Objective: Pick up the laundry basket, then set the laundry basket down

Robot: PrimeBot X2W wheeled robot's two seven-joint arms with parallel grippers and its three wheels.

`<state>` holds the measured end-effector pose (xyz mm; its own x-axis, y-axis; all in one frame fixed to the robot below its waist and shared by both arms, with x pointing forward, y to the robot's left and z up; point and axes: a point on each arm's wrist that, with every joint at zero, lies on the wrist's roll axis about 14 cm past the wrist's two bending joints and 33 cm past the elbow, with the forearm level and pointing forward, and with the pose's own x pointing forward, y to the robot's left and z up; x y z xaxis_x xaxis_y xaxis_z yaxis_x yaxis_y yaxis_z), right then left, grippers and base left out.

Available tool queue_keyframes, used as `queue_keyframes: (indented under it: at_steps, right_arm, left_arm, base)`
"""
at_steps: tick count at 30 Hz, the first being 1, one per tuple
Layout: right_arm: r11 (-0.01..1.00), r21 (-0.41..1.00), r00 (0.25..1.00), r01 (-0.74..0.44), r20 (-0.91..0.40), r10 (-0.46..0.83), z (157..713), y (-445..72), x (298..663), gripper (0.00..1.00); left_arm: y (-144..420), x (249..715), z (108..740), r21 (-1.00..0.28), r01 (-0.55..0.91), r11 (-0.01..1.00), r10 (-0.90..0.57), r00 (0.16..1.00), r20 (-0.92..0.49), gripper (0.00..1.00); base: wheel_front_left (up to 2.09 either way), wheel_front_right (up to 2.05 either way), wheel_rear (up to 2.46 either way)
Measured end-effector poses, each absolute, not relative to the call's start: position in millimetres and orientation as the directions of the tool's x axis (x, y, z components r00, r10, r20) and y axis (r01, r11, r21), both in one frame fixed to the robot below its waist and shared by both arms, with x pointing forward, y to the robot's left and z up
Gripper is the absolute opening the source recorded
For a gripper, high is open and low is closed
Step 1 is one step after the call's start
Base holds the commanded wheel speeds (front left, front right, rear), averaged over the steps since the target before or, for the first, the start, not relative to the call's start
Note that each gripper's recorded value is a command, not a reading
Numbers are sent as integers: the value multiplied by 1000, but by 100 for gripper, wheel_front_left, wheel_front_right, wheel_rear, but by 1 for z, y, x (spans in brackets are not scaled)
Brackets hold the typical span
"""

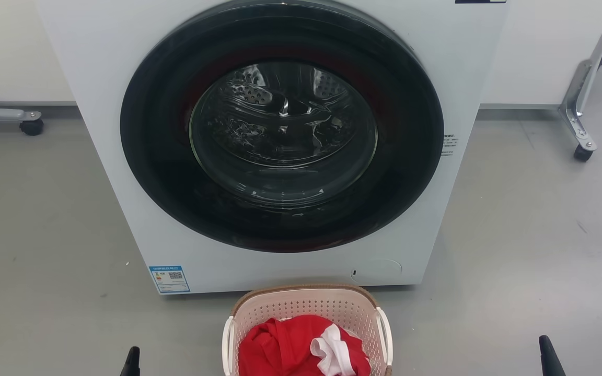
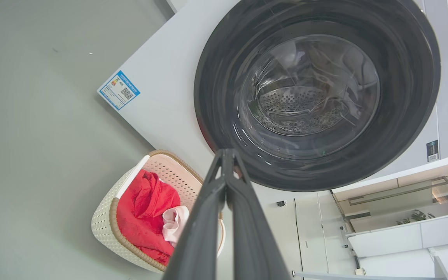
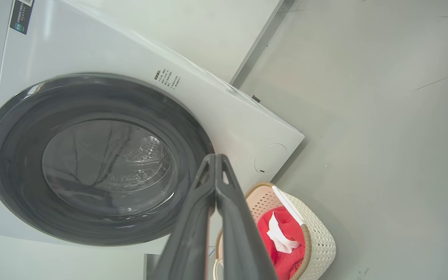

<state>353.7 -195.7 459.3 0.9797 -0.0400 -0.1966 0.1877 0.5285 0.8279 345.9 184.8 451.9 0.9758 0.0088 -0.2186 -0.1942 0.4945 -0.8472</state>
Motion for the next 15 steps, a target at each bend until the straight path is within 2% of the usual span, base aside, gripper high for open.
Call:
queue_keyframes:
  at_steps: [15]
  right_arm:
    - [303, 938, 986, 167, -168, -24, 466, -199, 365, 0]
  left_arm:
    - [187, 360, 460, -942, -169, 289, -15, 983, -181, 0]
  base:
    - [0, 0, 0]
